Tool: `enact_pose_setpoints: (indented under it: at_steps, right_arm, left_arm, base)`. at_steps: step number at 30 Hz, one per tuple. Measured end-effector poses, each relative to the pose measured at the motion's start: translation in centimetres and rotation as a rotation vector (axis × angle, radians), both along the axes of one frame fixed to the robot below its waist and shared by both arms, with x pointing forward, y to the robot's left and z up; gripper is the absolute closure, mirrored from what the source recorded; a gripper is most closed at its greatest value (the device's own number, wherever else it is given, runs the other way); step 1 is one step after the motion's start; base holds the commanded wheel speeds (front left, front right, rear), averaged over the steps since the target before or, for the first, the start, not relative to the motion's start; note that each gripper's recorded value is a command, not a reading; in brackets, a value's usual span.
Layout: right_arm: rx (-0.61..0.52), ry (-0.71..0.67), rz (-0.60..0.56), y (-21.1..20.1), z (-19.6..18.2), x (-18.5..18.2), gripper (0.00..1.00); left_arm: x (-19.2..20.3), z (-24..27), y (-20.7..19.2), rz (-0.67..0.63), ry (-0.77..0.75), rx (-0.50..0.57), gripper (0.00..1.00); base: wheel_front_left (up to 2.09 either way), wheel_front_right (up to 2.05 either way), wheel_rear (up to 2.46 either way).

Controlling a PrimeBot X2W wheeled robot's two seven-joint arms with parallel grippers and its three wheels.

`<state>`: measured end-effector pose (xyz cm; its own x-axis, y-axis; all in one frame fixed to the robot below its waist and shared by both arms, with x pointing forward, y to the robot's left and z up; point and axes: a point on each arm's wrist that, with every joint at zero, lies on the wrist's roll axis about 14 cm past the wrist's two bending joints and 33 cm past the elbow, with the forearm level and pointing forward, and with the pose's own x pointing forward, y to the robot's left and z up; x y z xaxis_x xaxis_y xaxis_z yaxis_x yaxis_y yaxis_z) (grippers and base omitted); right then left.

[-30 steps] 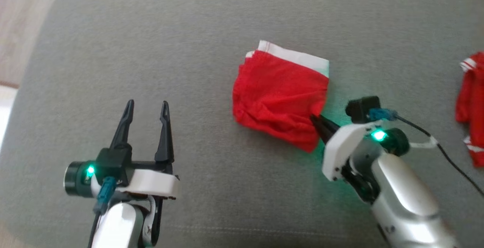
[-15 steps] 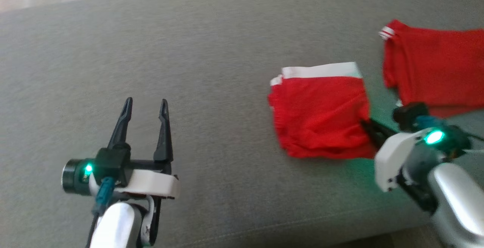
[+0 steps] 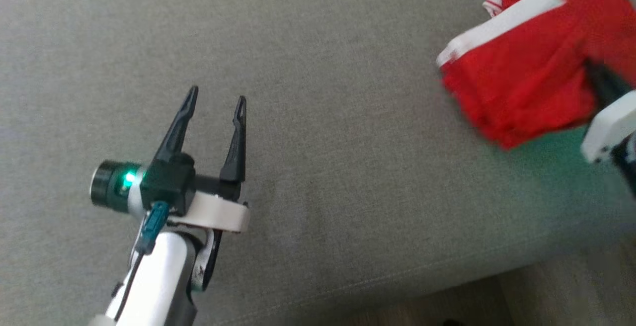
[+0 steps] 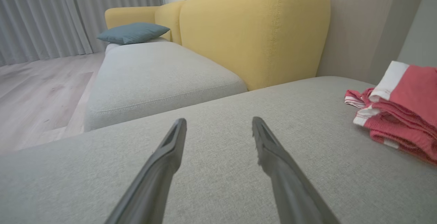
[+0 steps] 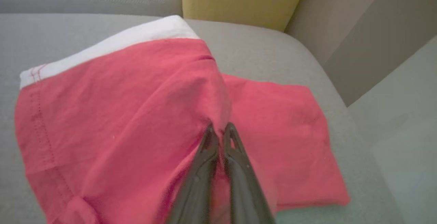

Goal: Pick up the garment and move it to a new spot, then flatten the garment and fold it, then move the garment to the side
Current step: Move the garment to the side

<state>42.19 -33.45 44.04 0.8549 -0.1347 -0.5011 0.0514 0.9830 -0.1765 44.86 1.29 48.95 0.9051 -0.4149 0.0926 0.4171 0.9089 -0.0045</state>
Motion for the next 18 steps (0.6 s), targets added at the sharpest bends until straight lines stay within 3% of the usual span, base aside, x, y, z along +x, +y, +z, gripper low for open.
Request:
enact_pose_setpoints:
  at_steps: [8,16,17,18]
  right_arm:
    - [0.01,-0.029,-0.223,-7.0,-0.4,0.6,1.0]
    - [0.044,-0.022,-0.332,-9.3,-2.5,1.2,1.0]
    - [0.054,-0.018,-0.347,-9.4,-2.8,1.3,0.85]
    - [0.059,-0.013,-0.358,-9.5,-3.0,1.3,0.85]
  left_arm:
    - [2.4,-1.2,-2.5,-0.075,-0.005,-0.006,0.0]
    - [4.0,-2.8,-4.3,-0.132,-0.001,-0.016,0.0]
    - [4.1,-2.9,-4.4,-0.133,-0.001,-0.014,0.0]
    - [4.2,-2.9,-4.4,-0.134,-0.003,-0.014,0.0]
  base:
    - [0.0,0.0,0.0]
    - [0.0,0.0,0.0]
    - [0.0,0.0,0.0]
    - [0.0,0.0,0.0]
